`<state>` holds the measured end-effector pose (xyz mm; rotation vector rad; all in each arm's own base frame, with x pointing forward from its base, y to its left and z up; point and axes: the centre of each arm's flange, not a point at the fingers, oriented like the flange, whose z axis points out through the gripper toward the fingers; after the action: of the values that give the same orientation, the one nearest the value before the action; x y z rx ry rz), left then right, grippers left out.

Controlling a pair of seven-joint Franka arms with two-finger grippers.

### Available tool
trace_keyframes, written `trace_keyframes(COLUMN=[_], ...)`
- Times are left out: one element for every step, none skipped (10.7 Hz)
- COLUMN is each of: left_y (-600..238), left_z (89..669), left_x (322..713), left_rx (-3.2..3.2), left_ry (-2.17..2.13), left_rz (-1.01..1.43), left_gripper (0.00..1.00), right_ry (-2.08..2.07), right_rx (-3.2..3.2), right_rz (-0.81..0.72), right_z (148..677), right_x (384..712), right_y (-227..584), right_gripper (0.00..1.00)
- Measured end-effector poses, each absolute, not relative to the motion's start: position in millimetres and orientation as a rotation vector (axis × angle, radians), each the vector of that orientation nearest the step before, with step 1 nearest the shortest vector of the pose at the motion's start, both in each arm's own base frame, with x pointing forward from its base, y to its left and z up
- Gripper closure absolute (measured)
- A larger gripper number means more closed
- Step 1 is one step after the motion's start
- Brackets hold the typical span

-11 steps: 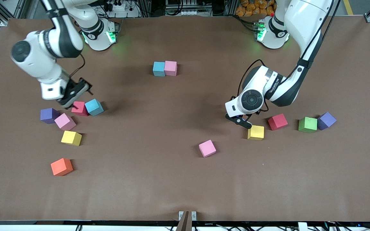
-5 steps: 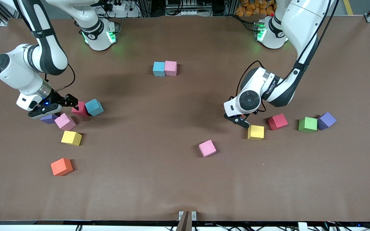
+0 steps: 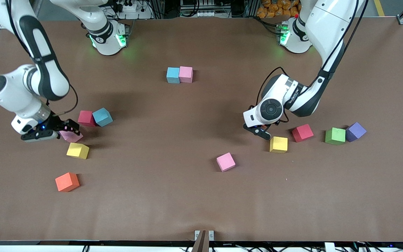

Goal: Form number 2 with 11 blocks
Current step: 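Grasp the orange cube with the left gripper while the right gripper reaches the yellow cube, then lift the orange cube with the left gripper while the right gripper grasps the yellow cube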

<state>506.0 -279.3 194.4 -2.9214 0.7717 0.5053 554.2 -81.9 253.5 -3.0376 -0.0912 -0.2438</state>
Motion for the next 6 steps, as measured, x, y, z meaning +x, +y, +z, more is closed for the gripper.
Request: trace_keyframes(left_y=[-278,-275,-272,-270,-268,-265], left_z=[188,183,181,182,184,188], left_x=[503,500,500,501,503,506], left_rx=[-2.918,-2.903,-2.892,-2.896,-2.906,-2.921], left_ry=[0.775,0.783,0.78,0.759,0.705,0.62], left_rz=[0.513,0.52,0.515,0.51,0.501,0.485], left_gripper=[0.0,0.0,0.14,0.28,0.37,0.37], right_ry=[-0.029,0.019,0.049,0.079,0.109,0.134], right_rx=[-3.039,-3.041,-3.044,-3.041,-3.033,-3.028], right_rz=[-0.232,-0.236,-0.253,-0.273,-0.291,-0.305], right_z=[245,239,237,235,234,232], right_x=[561,567,573,579,584,588], right_y=[-79,-74,-71,-71,-73,-76], right_gripper=[0.0,0.0,0.0,0.0,0.0,0.0])
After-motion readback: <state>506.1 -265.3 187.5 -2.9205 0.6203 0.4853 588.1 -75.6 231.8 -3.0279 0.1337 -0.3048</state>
